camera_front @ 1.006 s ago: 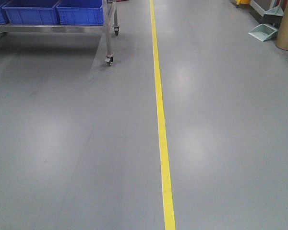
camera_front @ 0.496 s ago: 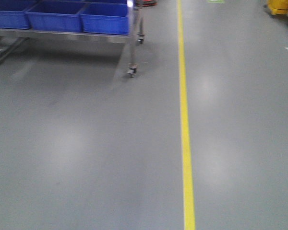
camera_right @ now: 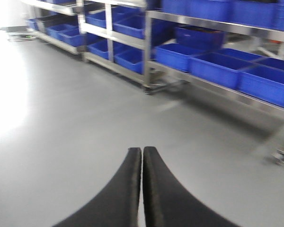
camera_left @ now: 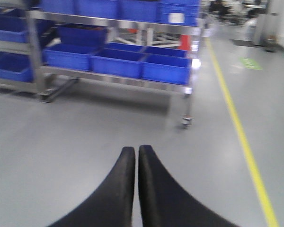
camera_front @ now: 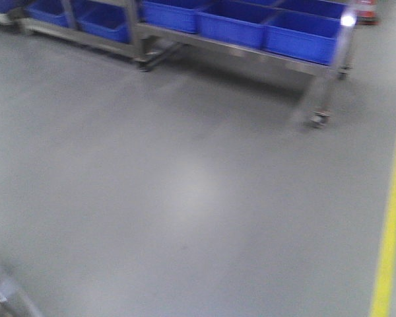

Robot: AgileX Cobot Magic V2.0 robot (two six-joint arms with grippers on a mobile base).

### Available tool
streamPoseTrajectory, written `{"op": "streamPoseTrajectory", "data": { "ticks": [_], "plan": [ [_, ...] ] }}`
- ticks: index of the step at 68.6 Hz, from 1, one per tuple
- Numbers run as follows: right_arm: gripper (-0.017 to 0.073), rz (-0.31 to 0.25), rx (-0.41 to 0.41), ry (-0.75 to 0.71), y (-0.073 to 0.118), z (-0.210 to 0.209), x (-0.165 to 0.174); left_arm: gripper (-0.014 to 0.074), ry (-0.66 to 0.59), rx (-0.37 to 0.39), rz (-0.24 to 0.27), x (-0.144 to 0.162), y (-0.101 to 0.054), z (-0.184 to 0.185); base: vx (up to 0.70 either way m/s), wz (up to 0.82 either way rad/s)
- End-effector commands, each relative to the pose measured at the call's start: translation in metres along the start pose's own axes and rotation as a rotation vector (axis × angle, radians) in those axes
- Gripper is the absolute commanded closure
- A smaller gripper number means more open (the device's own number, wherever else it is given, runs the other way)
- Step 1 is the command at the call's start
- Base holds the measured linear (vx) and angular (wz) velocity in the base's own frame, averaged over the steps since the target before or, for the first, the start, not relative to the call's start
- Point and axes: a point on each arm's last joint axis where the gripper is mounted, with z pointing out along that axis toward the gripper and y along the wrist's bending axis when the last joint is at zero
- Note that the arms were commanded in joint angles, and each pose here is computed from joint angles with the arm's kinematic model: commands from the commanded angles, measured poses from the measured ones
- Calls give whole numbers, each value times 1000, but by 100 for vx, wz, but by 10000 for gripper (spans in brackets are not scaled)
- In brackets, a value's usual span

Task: Move and align brake pads A on conveyor
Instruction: 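Turn the base and pull up to the steel table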

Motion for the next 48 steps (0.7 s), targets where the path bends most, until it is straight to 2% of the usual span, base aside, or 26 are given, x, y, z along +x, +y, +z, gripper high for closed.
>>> {"op": "streamPoseTrajectory", "data": {
  "ticks": [1,48],
  "plan": [
    [565,-6,18,-89,-2,-1,-14,600,-87,2,-7,-14,-1,0,13,101],
    [565,-6,18,-89,-2,-1,-14,600,-87,2,-7,-14,-1,0,12,83]
  ]
}}
